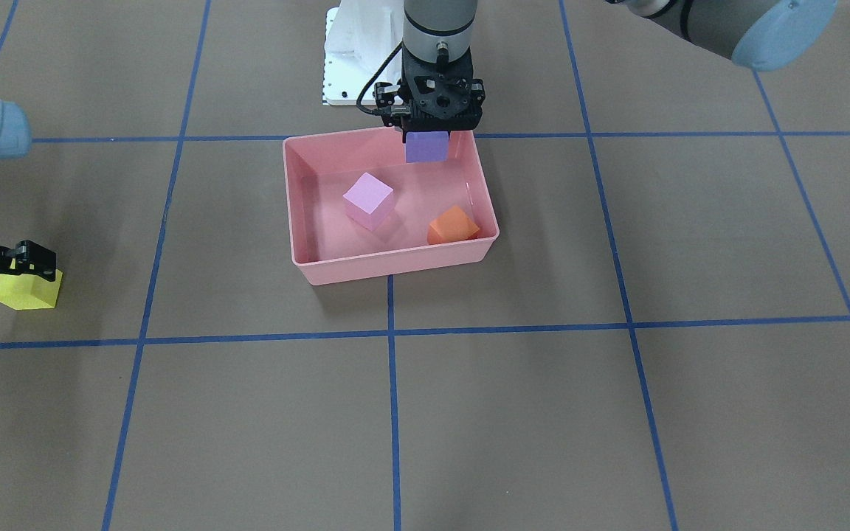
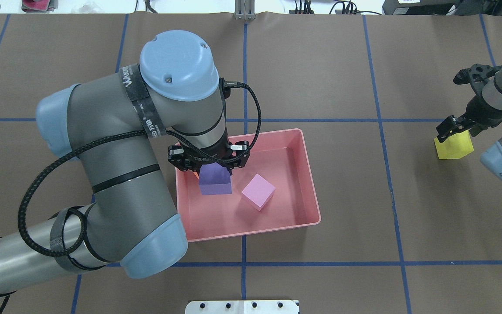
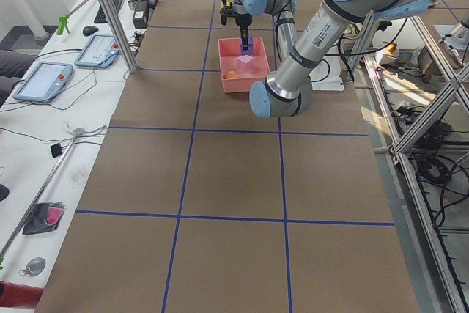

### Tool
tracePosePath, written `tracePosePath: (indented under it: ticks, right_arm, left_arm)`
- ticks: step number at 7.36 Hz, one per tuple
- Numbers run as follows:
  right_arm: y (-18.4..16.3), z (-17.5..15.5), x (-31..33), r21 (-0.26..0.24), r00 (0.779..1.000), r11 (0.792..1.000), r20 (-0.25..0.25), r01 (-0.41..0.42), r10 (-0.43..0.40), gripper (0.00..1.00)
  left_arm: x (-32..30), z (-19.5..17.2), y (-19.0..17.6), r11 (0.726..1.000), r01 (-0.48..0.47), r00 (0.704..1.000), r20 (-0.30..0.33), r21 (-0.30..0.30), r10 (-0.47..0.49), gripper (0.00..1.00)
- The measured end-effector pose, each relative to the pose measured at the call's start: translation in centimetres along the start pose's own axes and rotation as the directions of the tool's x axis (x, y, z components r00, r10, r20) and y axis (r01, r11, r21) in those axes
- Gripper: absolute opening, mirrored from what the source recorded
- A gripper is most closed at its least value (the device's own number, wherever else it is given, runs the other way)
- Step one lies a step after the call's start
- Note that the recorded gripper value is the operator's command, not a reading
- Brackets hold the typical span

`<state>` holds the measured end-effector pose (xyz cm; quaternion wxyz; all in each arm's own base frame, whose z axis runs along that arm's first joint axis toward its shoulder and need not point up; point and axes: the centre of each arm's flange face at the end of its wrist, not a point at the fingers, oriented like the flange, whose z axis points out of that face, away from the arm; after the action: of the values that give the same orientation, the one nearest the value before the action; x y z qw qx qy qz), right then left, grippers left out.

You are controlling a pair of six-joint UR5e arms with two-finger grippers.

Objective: Place blocks into pink bin with both arms
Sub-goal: 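Release purple cube beside orange cube while right gripper grasps yellow cube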

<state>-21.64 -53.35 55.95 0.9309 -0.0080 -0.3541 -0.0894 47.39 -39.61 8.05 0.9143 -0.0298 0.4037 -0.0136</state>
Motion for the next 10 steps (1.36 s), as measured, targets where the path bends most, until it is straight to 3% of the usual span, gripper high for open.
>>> tracePosePath:
  ticks: [9, 10]
  right_arm:
    - [0.8, 2.1, 1.2, -0.026, 0.999, 1.0, -0.034, -0.017, 0.016, 1.0]
    - [0.7, 2.1, 1.0, -0.026, 0.999, 1.0, -0.033, -0.016, 0.015, 0.93]
  left_arm:
    - [2.1, 3.0, 1.0, 1.0, 0.011, 1.0, -0.006, 0.004, -0.011, 0.0]
    - [2.4, 3.5, 1.0, 1.0, 0.018, 1.0, -0.011, 0.006, -0.018, 0.55]
